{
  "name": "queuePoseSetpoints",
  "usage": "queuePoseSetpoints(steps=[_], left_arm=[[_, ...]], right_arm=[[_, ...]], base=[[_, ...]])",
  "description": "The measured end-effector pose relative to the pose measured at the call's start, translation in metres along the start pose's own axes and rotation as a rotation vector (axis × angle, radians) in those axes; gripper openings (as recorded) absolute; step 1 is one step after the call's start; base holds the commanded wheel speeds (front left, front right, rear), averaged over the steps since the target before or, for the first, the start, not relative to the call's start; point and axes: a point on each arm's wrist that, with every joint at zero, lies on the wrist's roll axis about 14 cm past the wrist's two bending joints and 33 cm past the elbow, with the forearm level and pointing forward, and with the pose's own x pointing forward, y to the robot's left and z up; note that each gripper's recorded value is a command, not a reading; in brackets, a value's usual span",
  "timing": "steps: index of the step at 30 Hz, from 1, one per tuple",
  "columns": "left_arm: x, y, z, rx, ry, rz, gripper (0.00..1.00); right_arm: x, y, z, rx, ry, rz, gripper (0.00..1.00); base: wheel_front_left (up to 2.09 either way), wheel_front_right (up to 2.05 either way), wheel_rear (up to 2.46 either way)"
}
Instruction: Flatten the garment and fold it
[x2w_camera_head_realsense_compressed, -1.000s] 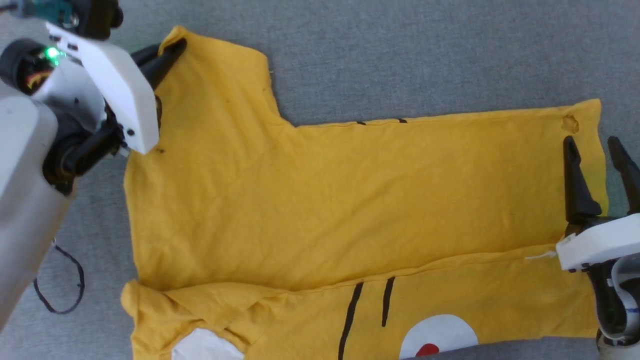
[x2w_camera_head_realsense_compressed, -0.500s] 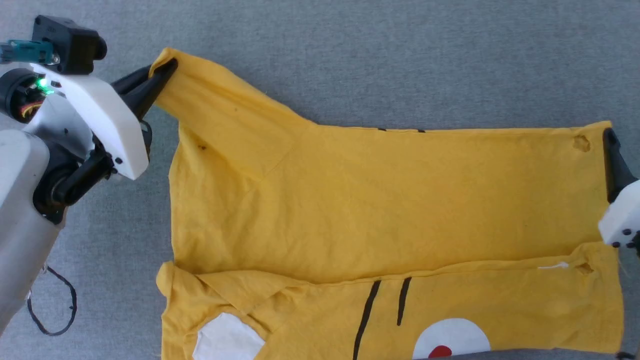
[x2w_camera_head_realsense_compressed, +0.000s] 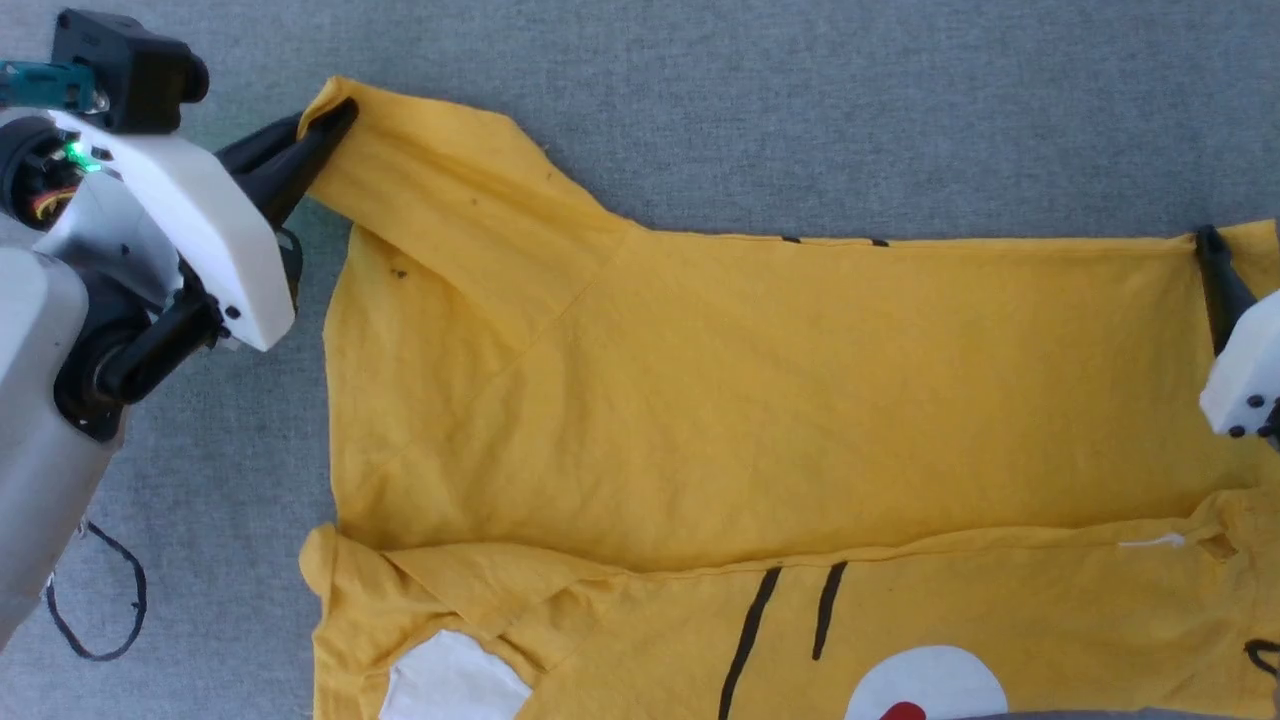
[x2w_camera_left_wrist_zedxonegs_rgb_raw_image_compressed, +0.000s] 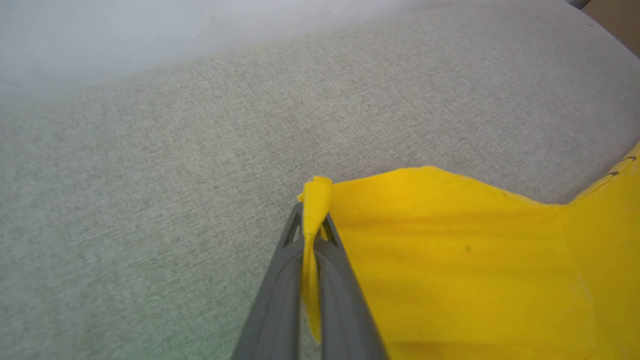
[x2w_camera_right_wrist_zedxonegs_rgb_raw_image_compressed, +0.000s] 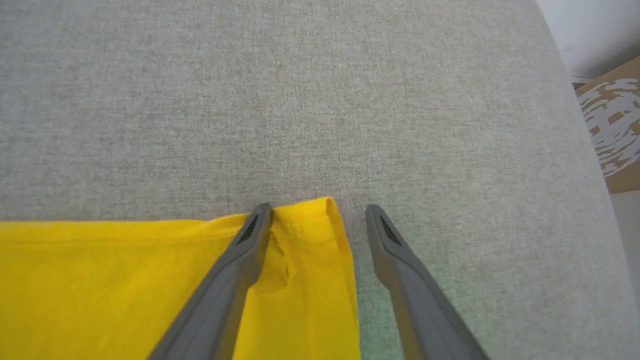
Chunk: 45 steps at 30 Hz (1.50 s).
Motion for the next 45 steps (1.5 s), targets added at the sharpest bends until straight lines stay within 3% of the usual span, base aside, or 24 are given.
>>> queuePoseSetpoints(steps=[1,2,4,12,19,25,32,45], left_arm=[[0.001,0.0,-0.002,-0.001,0.006,-0.001,0.0],[0.002,0.001,-0.004,-0.003,0.013,-0.001,0.0],[0.003,0.002,-0.006,-0.006,0.017,0.0,0.0],[-0.006,0.0,0.016,-0.013,-0.053,0.007,0.0],[-0.031,-0.009,0.06,-0.009,-0.232,0.007,0.0],[-0.063,-0.025,0.065,-0.024,-0.317,0.011,0.0],[-0.109,-0.049,0.046,-0.099,-0.365,0.021,0.0],[-0.171,-0.075,-0.053,-0.33,-0.226,0.134,0.0]], right_arm=[[0.003,-0.001,-0.001,0.005,0.014,-0.003,0.79],[0.005,-0.001,-0.001,0.01,0.022,-0.004,0.47],[0.008,0.002,0.0,0.02,0.034,0.0,0.0],[-0.002,-0.001,0.012,0.036,0.009,-0.012,0.0],[-0.025,-0.003,0.047,0.032,-0.133,-0.006,0.0],[-0.052,-0.002,0.051,0.077,-0.208,0.021,0.0],[-0.084,-0.01,0.027,0.144,-0.235,0.024,0.0],[-0.114,-0.017,-0.04,0.224,-0.139,0.024,0.0]], base=[[0.0,0.0,0.0],[0.0,0.0,0.0],[0.0,0.0,0.0],[0.0,0.0,0.0],[0.0,0.0,0.0],[0.0,0.0,0.0],[0.0,0.0,0.0],[0.0,0.0,0.0]])
